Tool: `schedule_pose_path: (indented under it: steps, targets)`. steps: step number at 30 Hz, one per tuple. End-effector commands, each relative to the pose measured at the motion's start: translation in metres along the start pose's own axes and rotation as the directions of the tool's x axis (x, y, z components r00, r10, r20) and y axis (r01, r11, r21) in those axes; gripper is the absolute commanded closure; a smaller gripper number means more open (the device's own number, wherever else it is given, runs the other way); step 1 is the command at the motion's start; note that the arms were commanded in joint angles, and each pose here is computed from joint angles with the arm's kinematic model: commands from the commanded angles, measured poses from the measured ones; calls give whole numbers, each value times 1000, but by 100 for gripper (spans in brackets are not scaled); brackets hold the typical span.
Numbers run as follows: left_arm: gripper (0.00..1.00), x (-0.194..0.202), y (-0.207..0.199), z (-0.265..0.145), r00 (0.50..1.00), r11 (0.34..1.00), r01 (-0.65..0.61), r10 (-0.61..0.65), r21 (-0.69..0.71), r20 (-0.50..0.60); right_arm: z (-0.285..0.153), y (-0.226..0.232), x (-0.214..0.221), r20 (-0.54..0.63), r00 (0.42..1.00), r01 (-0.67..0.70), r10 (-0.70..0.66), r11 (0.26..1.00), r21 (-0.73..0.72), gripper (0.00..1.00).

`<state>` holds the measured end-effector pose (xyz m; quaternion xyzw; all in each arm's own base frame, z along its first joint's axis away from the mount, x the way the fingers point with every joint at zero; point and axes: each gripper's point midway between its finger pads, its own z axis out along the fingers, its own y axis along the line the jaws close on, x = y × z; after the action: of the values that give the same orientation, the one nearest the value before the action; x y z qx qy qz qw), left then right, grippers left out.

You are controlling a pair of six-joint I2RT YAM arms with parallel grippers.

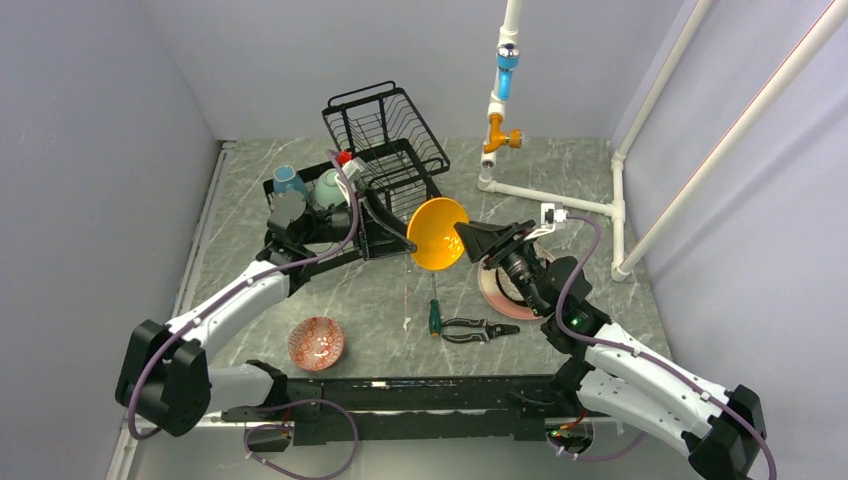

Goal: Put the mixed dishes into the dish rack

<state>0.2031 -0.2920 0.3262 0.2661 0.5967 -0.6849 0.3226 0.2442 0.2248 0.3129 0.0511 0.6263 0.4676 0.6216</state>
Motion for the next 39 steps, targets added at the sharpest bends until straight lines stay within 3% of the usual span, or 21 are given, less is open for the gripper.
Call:
schedule_pose_path:
  steps: [1,3,5,9,16,21,25,27,29,34,39]
  targets:
    - [100,-21,-14,-5,975,973,-220,222,-67,28,3,9,-14,12,999,32,-32,999,4,41]
    - [100,-24,-11,-8,964,959,-258,263,-116,28,3,8,-14,0,999,39,-39,999,13,24]
    - [100,-28,-11,-11,952,942,-296,304,-160,30,2,6,-14,-7,999,44,-44,999,28,13]
    - [100,-45,-13,-28,892,857,-410,448,-313,58,-4,2,-16,-8,999,51,-50,997,49,7]
    - [100,-86,-26,-98,649,513,-514,756,-687,78,-14,-2,-18,1,999,42,-42,997,60,7]
    - [100,-108,-15,-156,590,248,-387,807,-888,-32,-17,-1,-20,2,999,39,-39,998,56,7]
    - [100,-119,6,-232,633,-77,-108,764,-991,-128,-20,-2,-22,7,999,37,-37,997,63,7]
    - [100,-114,19,-255,688,-202,-39,705,-979,-173,-21,-3,-22,9,999,40,-41,997,65,7]
    - [100,-112,31,-259,739,-253,-39,644,-967,-198,-22,-6,-20,9,999,39,-40,997,70,6]
    - [100,-100,71,-258,843,-295,-66,494,-953,-212,-23,-6,-21,7,999,39,-40,997,73,6]
    - [100,-87,96,-261,882,-342,-148,380,-928,-280,-30,-8,-26,22,999,38,-40,996,85,6]
